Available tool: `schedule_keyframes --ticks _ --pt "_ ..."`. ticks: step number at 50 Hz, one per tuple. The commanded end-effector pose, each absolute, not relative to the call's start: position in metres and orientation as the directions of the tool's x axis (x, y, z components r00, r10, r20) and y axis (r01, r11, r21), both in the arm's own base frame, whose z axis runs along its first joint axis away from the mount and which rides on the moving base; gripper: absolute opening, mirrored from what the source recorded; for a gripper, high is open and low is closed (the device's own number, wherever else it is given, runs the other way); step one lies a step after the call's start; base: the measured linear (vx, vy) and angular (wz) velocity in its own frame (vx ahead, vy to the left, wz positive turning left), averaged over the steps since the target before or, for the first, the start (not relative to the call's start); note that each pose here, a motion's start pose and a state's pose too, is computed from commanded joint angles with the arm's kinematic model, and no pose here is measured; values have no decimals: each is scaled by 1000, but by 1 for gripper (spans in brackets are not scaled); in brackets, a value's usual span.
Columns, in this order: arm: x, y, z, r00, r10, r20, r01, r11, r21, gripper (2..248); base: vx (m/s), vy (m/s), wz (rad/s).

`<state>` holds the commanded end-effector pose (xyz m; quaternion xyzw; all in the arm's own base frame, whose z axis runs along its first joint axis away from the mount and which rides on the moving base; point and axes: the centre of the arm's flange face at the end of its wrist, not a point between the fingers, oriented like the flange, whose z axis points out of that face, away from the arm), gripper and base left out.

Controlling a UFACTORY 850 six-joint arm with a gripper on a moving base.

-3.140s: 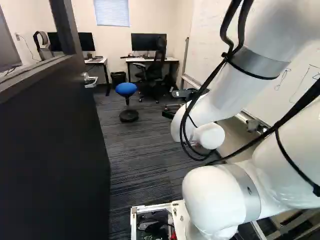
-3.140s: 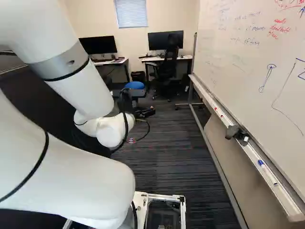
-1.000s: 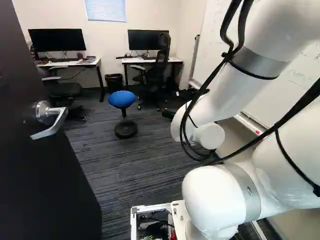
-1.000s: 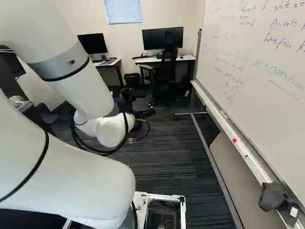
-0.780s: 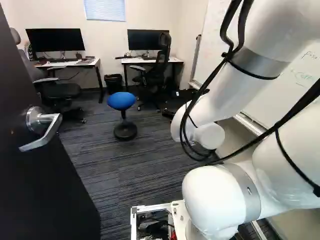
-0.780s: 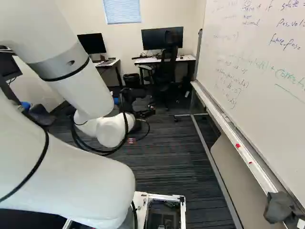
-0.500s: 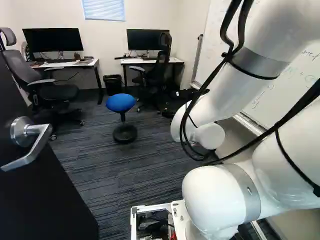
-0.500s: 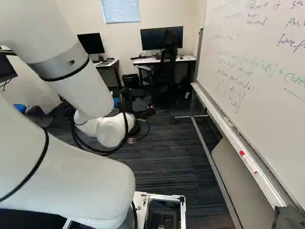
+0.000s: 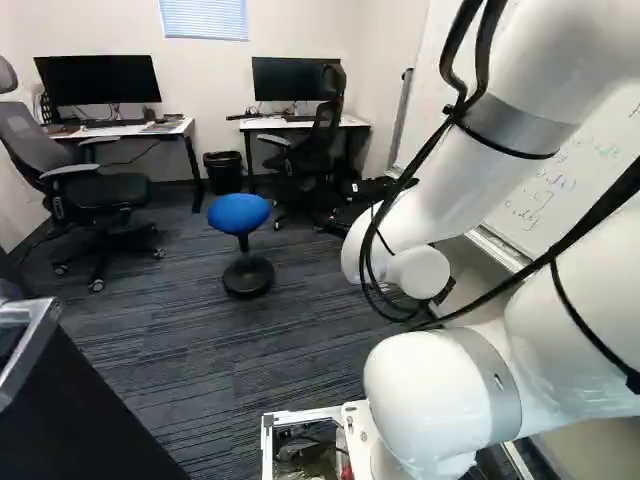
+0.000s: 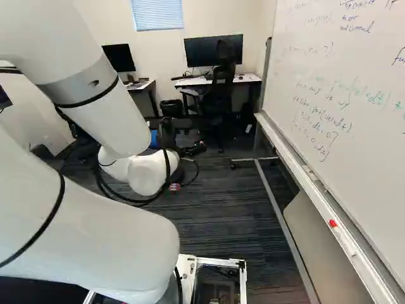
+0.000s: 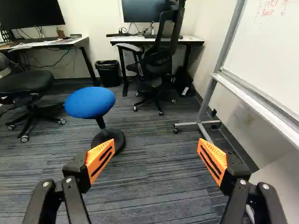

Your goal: Open the door and move inside

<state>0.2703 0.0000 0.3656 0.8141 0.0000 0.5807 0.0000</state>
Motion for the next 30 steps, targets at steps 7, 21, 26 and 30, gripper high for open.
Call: schedule_keyframes --ticks 7,21,26,30 --pt "270 0 366 326 0 946 0 -1000 0 247 169 7 -5" --pt "270 0 366 326 0 946 0 -1000 0 247 152 4 -4" --pt "270 0 366 326 0 946 0 -1000 0 247 119 3 -9" --pt "270 0 366 326 0 946 0 -1000 0 247 62 1 -3"
